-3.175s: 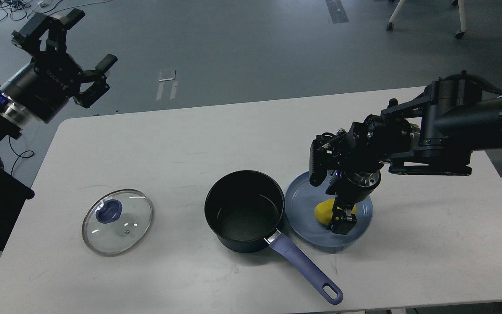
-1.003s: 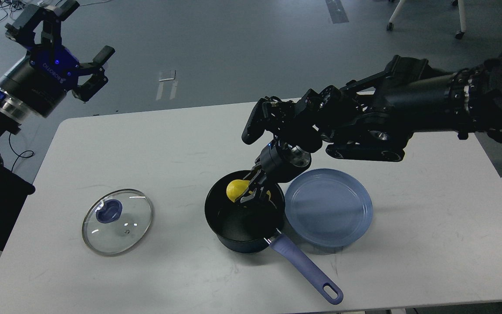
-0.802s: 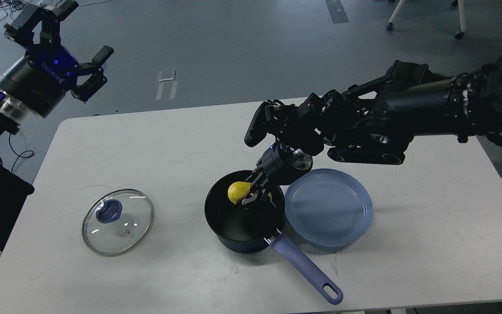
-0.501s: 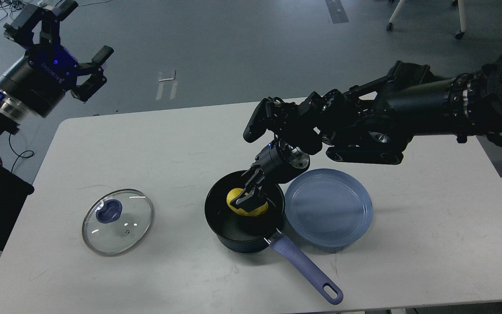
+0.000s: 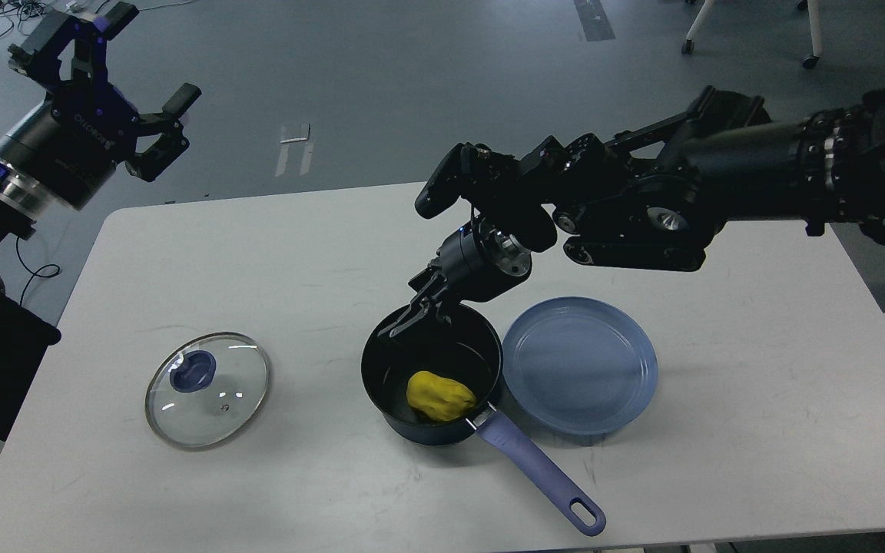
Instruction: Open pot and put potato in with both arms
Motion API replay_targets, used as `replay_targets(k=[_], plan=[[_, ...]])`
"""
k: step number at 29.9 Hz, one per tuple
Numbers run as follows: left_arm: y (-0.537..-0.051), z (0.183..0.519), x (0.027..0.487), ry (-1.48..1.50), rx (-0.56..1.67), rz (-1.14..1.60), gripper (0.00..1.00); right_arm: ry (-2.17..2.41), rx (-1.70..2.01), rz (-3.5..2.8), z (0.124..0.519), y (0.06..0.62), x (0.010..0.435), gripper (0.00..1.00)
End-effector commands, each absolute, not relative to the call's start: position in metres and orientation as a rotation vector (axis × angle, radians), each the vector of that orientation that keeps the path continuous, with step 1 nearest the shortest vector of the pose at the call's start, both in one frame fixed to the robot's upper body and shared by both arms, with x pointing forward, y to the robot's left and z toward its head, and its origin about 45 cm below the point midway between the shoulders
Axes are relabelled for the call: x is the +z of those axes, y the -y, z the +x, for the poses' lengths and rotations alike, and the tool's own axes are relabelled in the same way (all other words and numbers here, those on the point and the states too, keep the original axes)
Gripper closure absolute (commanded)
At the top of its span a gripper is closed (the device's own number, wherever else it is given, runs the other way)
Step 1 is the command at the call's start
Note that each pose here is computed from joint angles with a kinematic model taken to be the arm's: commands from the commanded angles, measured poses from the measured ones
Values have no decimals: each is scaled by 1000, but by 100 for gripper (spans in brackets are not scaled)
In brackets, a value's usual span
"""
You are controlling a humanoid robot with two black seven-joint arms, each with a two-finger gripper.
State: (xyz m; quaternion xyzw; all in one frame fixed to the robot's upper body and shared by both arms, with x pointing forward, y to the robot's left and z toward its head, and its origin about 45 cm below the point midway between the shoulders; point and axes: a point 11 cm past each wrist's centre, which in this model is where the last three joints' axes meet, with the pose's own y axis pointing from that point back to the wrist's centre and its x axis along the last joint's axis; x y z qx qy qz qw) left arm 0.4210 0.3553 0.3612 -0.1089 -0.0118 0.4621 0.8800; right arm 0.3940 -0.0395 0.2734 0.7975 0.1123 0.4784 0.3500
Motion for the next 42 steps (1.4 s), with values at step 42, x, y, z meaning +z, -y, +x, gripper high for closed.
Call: replay_targets(k=[42], plan=[[-356,388,225,-284,1091,-281,2,1749,-690,2697,388,347,172,0]])
